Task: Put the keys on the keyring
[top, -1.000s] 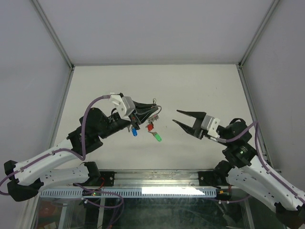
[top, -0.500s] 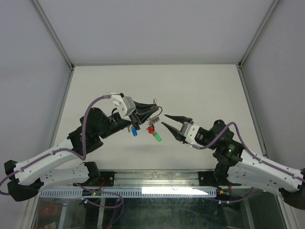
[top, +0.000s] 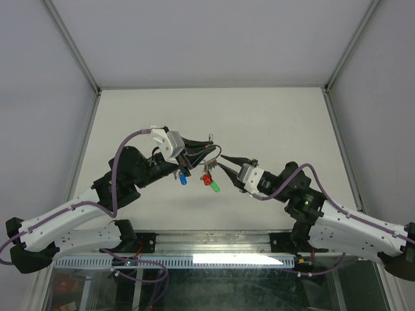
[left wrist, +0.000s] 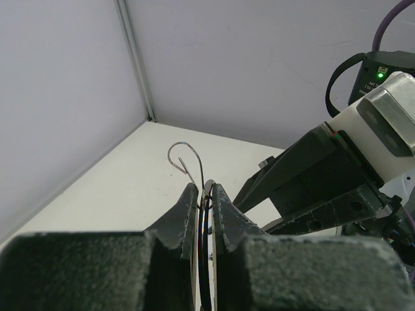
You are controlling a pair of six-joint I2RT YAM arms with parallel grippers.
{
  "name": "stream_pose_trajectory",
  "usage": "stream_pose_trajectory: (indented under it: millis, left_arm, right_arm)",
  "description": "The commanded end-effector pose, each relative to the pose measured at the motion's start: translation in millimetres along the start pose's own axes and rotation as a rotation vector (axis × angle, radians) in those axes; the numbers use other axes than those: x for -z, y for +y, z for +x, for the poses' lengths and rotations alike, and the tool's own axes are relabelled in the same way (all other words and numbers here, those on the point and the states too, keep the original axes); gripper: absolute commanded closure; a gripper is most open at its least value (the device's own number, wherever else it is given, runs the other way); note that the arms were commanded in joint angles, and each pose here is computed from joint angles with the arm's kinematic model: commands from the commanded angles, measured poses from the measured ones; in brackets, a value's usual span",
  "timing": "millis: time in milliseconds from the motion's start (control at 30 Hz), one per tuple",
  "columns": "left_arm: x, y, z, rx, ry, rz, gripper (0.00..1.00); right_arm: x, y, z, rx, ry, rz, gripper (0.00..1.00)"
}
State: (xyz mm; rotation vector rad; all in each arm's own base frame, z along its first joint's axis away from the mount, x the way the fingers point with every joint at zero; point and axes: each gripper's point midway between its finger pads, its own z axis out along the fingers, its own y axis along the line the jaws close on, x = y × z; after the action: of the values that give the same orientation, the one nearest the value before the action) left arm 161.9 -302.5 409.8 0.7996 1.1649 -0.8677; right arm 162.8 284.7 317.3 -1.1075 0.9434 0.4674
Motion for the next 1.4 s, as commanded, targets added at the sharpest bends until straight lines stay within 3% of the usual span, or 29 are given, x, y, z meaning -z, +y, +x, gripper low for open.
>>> stream_pose_trajectory:
  millis: [0, 967, 1367]
  left_arm:
    - [-0.6, -6.3, -37.7, 0.005, -0.119, 0.030, 1.00]
    - [2.7, -5.8, -36.2, 0.008, -0.115, 0.025, 1.00]
    - [0.3, -6.2, -35.0, 0.010, -0.112, 0.028, 1.00]
  right_arm:
    - [-4.2, -16.1, -22.1, 0.009, -0.075, 0.066, 0.71]
    - [-14.5, -7.0, -27.8, -0.009, -0.101, 0.040, 0.62]
    - [-19.0, -12.4, -29.0, -0.027, -0.106, 0.076, 0.63]
